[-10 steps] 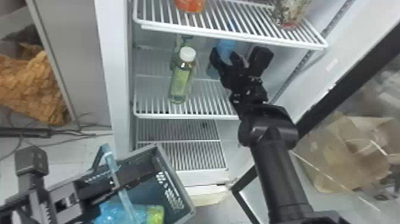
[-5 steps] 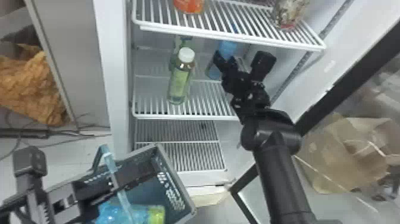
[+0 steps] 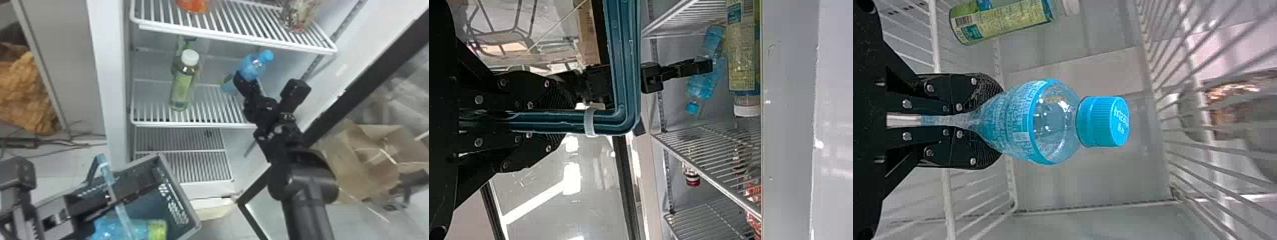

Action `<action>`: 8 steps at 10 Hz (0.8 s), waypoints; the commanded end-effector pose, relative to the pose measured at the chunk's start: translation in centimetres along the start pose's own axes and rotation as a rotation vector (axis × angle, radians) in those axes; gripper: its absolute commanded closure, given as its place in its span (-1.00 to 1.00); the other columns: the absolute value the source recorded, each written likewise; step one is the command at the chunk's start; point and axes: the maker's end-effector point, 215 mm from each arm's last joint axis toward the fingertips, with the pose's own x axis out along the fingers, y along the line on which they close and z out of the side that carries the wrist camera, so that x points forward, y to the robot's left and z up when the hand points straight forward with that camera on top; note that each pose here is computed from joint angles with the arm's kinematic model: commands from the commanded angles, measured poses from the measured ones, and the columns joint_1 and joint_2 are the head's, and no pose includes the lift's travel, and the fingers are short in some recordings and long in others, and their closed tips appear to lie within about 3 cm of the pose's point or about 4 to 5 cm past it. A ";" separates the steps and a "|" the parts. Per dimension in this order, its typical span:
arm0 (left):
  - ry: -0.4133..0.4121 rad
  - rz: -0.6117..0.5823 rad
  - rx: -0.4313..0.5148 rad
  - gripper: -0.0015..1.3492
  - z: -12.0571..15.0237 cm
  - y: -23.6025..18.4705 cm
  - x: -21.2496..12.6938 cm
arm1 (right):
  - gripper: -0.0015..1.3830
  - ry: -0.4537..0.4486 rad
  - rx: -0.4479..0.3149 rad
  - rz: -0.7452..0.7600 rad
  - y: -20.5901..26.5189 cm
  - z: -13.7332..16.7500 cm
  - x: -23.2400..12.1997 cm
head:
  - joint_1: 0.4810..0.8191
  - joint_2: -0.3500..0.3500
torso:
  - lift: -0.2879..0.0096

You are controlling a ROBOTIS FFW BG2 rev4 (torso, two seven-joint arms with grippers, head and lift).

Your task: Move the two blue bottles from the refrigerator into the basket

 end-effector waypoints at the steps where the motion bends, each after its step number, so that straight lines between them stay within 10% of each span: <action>1: -0.002 0.000 0.000 0.78 0.0 0.0 0.0 | 0.84 -0.024 -0.013 0.005 -0.1 1.2 -2.4 | 0.27 -1.00 | -0.54; 8: -0.014 -0.008 0.000 0.78 0.2 -0.2 0.0 | 0.84 0.026 0.073 0.181 7.4 1.8 -14.0 | 0.27 -1.00 | -0.54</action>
